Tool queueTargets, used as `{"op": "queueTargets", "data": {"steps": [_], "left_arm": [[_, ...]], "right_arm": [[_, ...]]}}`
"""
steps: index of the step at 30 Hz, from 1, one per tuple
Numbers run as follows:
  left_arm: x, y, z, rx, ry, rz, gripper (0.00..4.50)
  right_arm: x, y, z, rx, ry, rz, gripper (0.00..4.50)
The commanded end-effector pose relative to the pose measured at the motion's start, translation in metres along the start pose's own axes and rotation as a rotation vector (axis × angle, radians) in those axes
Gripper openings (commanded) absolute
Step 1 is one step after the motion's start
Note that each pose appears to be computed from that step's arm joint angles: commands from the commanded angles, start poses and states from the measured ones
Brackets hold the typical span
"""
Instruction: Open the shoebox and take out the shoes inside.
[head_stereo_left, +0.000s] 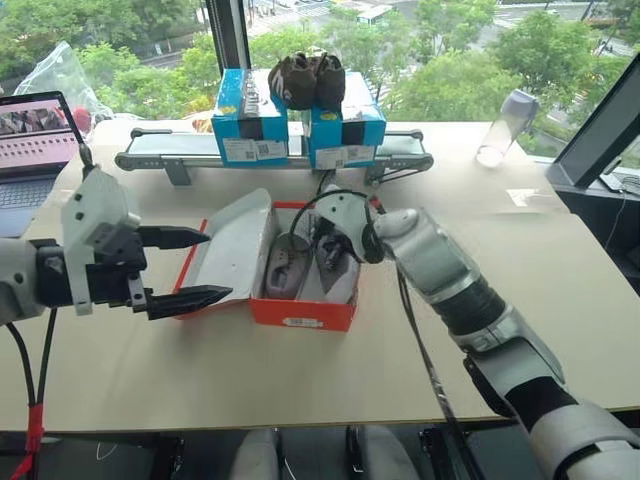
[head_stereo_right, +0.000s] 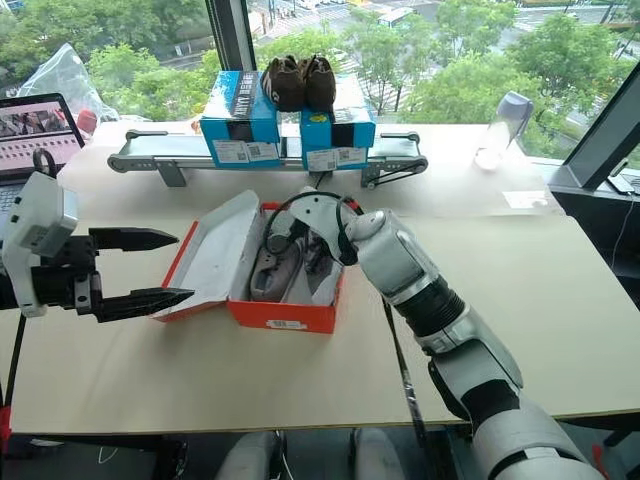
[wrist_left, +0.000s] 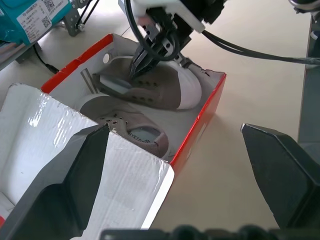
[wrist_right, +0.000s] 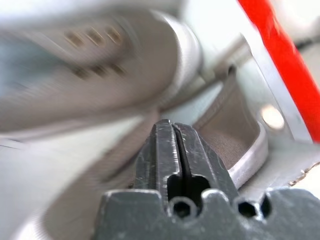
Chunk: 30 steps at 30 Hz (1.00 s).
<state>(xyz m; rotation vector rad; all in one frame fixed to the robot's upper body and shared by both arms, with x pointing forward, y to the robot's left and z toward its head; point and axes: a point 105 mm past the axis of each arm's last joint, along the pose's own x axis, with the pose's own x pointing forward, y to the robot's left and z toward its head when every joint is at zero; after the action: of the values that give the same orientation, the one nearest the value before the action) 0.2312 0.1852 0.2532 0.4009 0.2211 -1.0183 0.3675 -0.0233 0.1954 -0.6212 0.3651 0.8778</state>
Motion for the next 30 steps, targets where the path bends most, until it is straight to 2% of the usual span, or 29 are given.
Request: {"op": "queueTargets", "data": {"steps": [1, 7, 8, 9, 19, 23, 30], "left_arm": [[-0.002, 0.004, 0.009, 0.044, -0.022, 0.02, 4.5], [-0.002, 0.005, 0.009, 0.047, -0.021, 0.016, 4.5], [-0.002, 0.005, 0.01, 0.047, -0.021, 0.016, 4.5], [-0.002, 0.005, 0.01, 0.048, -0.02, 0.015, 4.5], [-0.002, 0.006, 0.01, 0.054, -0.017, 0.015, 4.5], [-0.003, 0.005, 0.011, 0.056, -0.018, 0.019, 4.5], [-0.004, 0.004, 0.012, 0.057, -0.017, 0.025, 4.5]], "right_arm": [[-0.017, 0.002, 0.023, 0.007, -0.075, 0.029, 1.76], [-0.014, 0.006, 0.023, 0.006, -0.062, 0.026, 3.83], [-0.01, 0.009, 0.019, 0.004, -0.048, 0.031, 4.04], [-0.007, 0.012, 0.016, 0.007, -0.038, 0.036, 4.48], [0.025, 0.02, -0.006, -0.003, 0.04, 0.04, 4.48], [0.038, 0.023, -0.029, -0.066, 0.112, 0.034, 4.48], [0.042, 0.02, -0.048, -0.09, 0.17, 0.026, 4.48]]}}
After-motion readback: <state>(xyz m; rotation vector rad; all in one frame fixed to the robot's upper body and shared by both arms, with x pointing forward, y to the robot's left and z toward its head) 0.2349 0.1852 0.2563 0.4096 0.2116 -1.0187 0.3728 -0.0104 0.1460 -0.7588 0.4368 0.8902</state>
